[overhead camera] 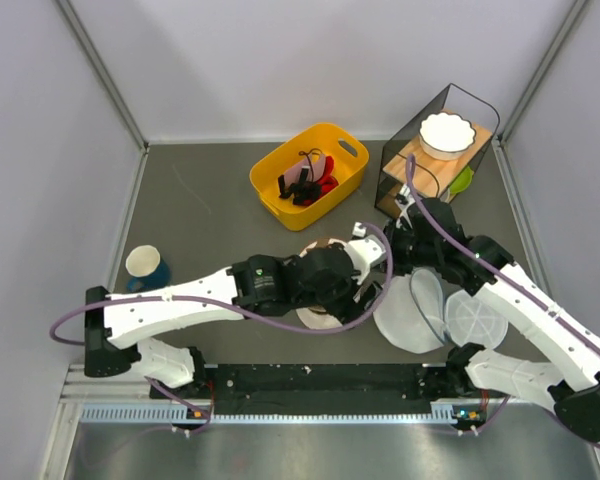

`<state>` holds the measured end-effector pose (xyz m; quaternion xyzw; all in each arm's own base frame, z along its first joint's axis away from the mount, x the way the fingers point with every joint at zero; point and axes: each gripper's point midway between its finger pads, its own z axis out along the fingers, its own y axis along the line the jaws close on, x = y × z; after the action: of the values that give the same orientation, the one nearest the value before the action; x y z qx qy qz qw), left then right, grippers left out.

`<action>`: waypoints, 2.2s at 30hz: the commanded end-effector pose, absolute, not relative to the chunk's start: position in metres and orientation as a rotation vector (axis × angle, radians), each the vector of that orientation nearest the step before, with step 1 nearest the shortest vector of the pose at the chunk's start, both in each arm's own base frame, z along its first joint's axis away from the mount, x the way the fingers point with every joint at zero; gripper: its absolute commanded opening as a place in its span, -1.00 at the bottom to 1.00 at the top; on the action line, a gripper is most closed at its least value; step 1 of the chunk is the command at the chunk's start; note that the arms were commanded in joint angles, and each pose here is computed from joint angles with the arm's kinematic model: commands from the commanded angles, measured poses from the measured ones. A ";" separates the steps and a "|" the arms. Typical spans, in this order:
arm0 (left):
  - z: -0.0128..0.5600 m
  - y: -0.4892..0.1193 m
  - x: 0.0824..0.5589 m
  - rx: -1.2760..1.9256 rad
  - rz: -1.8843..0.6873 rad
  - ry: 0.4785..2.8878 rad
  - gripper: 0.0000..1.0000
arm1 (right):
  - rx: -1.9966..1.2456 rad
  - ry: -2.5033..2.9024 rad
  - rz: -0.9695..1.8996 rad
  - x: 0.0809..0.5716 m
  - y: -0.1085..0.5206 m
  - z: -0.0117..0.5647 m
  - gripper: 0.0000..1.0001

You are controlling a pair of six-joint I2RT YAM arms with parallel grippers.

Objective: Unzip the laundry bag and remove the bra

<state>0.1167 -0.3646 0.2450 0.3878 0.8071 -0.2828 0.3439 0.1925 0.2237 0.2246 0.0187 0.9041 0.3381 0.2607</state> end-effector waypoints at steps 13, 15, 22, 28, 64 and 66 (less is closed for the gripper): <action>0.241 -0.334 0.170 0.851 -0.008 1.985 -0.40 | 0.067 2.357 0.993 0.197 0.229 0.256 -1.00; 0.245 -0.330 0.171 0.839 -0.005 1.983 -0.93 | 0.052 2.348 0.995 0.197 0.228 0.257 -1.00; 0.264 -0.333 0.150 0.868 -0.340 1.989 -1.00 | -0.010 2.241 0.996 0.199 0.223 0.290 0.46; 0.282 -0.311 0.154 0.748 -0.581 2.030 -1.00 | 0.014 2.170 0.963 0.200 0.211 0.303 0.48; 0.312 -0.225 0.162 0.138 -1.038 1.907 -1.00 | -0.184 2.446 0.749 0.194 0.279 0.148 -0.04; 0.307 -0.220 0.160 0.126 -1.042 1.911 -1.00 | -0.172 2.455 0.699 0.194 0.271 0.142 -0.05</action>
<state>0.1582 -0.2328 0.3071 0.0725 0.7791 -0.4275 0.4528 0.1855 0.2833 0.1372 -0.0738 0.9229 0.2868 0.2462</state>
